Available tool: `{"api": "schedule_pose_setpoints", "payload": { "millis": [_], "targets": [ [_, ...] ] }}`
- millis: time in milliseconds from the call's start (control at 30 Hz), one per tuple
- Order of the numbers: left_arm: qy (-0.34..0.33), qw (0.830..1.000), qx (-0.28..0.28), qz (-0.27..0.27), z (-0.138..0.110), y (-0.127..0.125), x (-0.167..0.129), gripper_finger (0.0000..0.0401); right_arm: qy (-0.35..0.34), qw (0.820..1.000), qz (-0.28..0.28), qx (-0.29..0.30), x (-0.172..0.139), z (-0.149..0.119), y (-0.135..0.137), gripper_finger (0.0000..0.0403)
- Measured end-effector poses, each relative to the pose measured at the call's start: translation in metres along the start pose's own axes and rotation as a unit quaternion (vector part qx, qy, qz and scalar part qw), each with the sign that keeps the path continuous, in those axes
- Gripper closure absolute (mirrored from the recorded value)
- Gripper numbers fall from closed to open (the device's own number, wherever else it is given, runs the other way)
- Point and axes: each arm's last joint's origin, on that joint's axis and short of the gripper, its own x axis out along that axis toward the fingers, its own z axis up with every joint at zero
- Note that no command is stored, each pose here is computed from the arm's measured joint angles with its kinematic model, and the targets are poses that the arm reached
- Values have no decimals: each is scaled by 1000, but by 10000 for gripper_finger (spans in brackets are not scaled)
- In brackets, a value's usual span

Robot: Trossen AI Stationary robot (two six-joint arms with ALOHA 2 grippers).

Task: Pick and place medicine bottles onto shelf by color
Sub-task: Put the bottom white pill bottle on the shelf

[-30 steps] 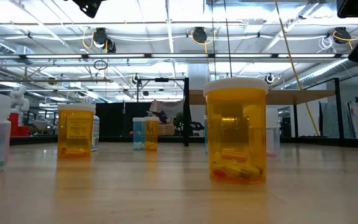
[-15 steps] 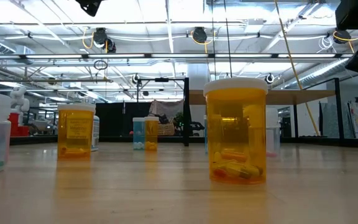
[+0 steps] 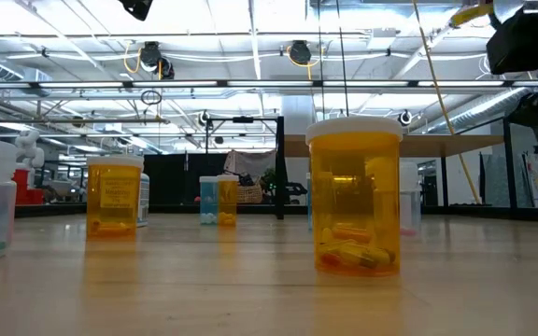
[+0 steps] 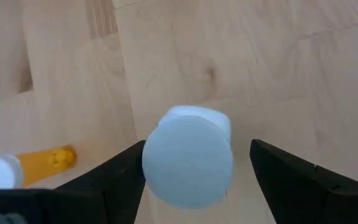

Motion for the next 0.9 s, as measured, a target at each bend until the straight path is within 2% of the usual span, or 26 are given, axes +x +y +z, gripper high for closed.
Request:
{"api": "schedule_pose_setpoints", "payload": {
  "millis": [467,900],
  "targets": [
    [2,1000,-6,13,-1,4,0,364,9,1000,6,-19,6,6,-2,221],
    [2,1000,-6,13,-1,5,0,364,10,1000,7,-20,6,6,-2,224]
  ]
}}
